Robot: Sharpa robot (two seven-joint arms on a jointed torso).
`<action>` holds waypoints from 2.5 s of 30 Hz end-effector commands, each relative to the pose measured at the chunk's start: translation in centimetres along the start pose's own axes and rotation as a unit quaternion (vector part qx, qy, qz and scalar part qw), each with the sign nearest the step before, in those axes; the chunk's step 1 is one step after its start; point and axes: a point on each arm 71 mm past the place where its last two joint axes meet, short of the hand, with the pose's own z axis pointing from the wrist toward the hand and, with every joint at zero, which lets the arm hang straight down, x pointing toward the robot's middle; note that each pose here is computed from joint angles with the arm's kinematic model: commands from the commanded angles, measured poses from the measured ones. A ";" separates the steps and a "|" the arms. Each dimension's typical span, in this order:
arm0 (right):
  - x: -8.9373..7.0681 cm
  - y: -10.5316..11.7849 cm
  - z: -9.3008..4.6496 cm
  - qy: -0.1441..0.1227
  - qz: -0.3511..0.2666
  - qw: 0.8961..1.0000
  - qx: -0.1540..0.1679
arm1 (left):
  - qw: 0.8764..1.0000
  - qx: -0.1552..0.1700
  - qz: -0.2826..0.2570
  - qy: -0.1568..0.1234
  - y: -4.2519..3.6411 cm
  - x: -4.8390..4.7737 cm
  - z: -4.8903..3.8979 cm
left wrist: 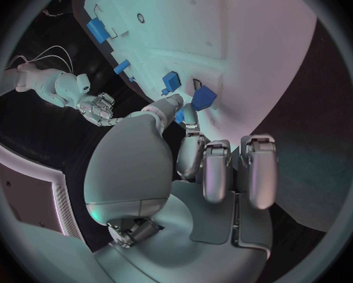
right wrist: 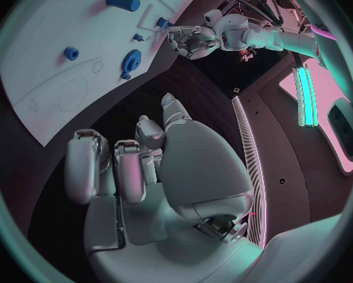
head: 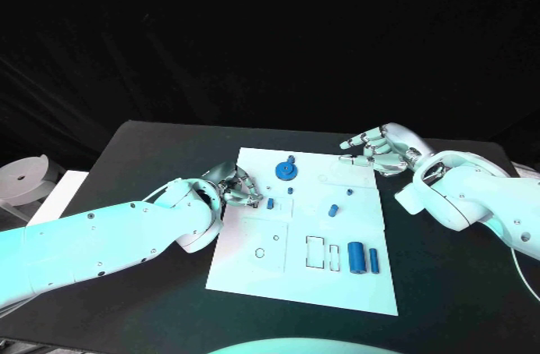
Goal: Assemble the parts on the task board
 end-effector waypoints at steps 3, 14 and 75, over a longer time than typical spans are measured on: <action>0.1 0.1 0.0 0.001 -0.003 1.000 -0.006 | 1.000 0.006 -0.010 0.000 -0.16 0.01 -0.02; 0.1 0.1 0.0 0.001 -0.003 1.000 -0.006 | 1.000 0.009 -0.021 -0.003 -0.20 -0.05 -0.03; 0.5 -0.7 0.3 0.003 -0.002 1.000 0.002 | 0.904 0.226 0.347 0.109 -5.91 -6.91 1.01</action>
